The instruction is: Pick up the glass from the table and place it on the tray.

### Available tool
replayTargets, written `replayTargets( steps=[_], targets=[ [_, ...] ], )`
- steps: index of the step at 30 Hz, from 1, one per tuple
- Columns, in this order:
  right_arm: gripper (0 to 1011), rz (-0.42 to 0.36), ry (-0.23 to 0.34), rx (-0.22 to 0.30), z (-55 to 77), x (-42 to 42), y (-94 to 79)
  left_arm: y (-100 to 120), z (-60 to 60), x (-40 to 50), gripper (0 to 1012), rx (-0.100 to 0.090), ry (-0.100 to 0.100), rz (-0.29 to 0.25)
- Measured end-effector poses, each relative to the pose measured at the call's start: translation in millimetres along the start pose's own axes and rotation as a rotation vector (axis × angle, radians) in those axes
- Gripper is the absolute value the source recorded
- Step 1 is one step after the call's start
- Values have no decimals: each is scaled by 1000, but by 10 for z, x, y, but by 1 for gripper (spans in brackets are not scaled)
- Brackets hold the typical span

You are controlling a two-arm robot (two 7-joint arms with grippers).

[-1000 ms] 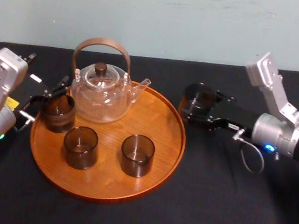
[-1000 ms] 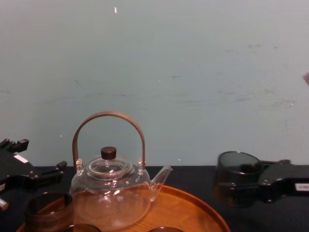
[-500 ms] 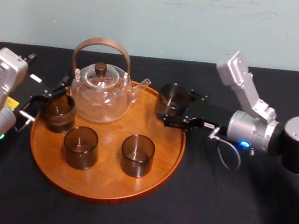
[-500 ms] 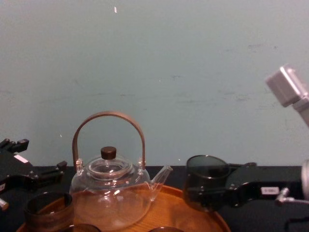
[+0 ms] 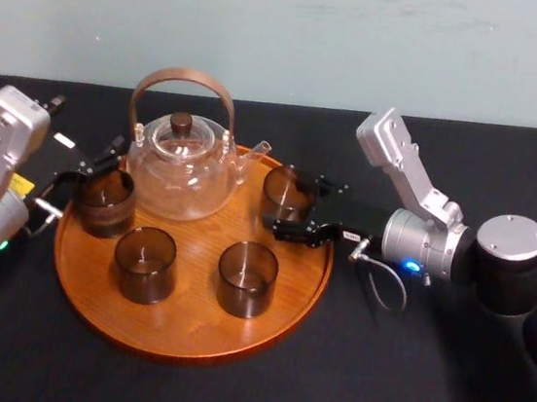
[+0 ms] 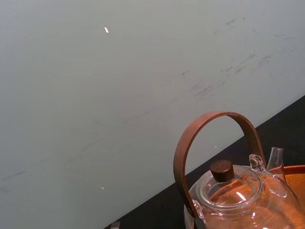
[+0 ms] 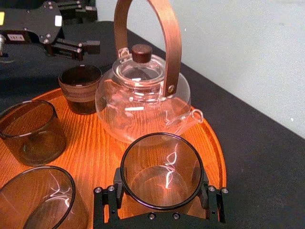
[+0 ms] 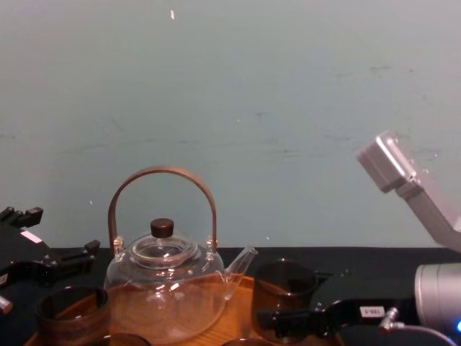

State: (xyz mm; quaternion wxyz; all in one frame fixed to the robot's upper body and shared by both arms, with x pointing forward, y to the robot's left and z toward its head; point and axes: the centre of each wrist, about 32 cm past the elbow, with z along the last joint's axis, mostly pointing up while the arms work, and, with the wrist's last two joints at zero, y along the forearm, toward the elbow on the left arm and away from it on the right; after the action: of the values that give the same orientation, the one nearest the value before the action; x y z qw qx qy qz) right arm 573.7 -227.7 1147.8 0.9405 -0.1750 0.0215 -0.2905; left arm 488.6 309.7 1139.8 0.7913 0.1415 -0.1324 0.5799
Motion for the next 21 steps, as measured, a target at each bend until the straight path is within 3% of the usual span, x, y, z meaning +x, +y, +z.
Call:
replayTargets(
  steps=[21],
  targets=[
    [898, 0, 5, -35, -162, -35, 169, 0, 0, 0, 1001, 0, 0, 0]
  ],
)
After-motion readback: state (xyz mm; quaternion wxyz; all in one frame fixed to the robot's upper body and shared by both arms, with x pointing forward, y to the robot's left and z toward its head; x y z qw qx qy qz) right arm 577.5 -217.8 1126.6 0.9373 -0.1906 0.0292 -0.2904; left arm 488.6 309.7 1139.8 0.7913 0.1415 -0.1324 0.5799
